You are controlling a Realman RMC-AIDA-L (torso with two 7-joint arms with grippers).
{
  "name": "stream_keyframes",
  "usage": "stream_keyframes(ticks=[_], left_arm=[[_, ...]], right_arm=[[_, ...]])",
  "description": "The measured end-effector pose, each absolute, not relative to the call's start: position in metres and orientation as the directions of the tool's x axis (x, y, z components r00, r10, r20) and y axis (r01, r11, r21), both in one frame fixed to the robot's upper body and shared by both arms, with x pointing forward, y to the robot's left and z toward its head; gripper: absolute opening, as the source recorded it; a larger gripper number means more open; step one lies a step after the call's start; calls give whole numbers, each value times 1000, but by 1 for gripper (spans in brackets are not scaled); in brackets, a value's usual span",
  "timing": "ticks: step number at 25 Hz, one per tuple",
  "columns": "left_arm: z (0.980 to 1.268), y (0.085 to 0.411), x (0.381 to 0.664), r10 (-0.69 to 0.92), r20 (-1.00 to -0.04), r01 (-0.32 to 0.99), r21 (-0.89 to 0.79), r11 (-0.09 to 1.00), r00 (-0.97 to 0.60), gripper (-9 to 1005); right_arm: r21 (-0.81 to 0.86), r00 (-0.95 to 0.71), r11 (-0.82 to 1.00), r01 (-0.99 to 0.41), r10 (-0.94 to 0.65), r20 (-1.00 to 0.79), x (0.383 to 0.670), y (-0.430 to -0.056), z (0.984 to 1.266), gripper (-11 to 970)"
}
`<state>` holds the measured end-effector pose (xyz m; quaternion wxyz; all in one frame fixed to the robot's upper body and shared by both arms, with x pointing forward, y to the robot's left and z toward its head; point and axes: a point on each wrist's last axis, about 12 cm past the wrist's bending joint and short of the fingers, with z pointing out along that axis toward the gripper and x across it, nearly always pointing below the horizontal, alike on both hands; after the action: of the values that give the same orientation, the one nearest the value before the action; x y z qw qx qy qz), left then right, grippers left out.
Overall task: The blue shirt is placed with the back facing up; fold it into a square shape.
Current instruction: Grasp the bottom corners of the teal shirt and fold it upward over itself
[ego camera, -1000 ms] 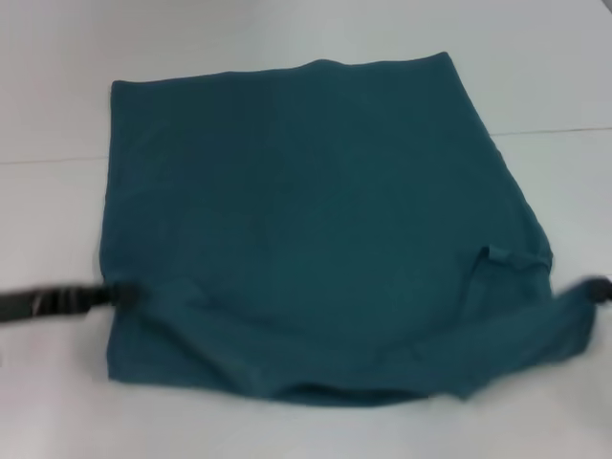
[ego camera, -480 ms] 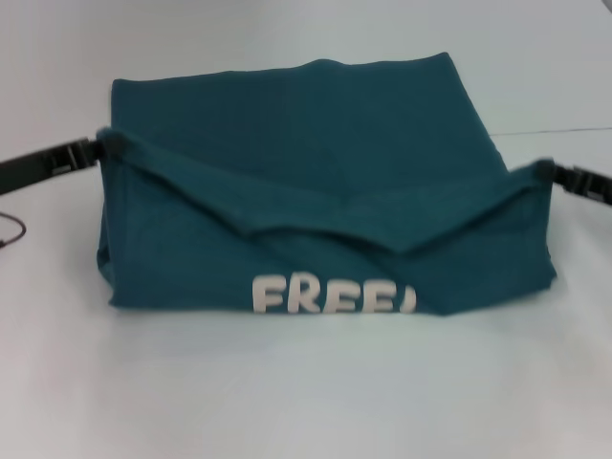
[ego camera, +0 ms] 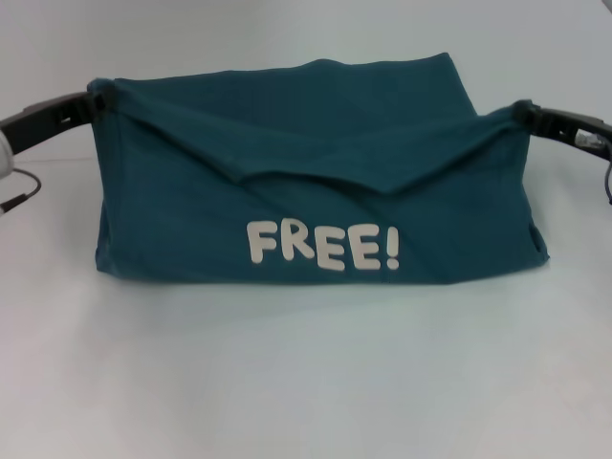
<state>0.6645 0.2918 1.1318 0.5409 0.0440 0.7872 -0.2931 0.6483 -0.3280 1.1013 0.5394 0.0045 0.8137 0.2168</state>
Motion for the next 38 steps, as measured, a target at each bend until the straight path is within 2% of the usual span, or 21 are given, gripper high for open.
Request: stream_keyframes(ticks=[7, 12, 23, 38], left_arm=[[1138, 285, 678, -227, -905, 360, -359, 861, -359, 29], [1130, 281, 679, -244, -907, 330, -359, 873, -342, 29], [1112, 270, 672, -249, -908, 290, -352, 890, -338, 28], [1103, 262, 667, -248, -901, 289, -358, 888, -356, 29]], right_arm=[[293, -392, 935, -202, 197, -898, 668, -328, 1117, 64], [275, -407, 945, -178, 184, -895, 674, -325, 1116, 63], [248, -417, 960, -132, 173, -892, 673, -316, 1101, 63], [251, -429, 962, -111, 181, -885, 667, -312, 1090, 64]])
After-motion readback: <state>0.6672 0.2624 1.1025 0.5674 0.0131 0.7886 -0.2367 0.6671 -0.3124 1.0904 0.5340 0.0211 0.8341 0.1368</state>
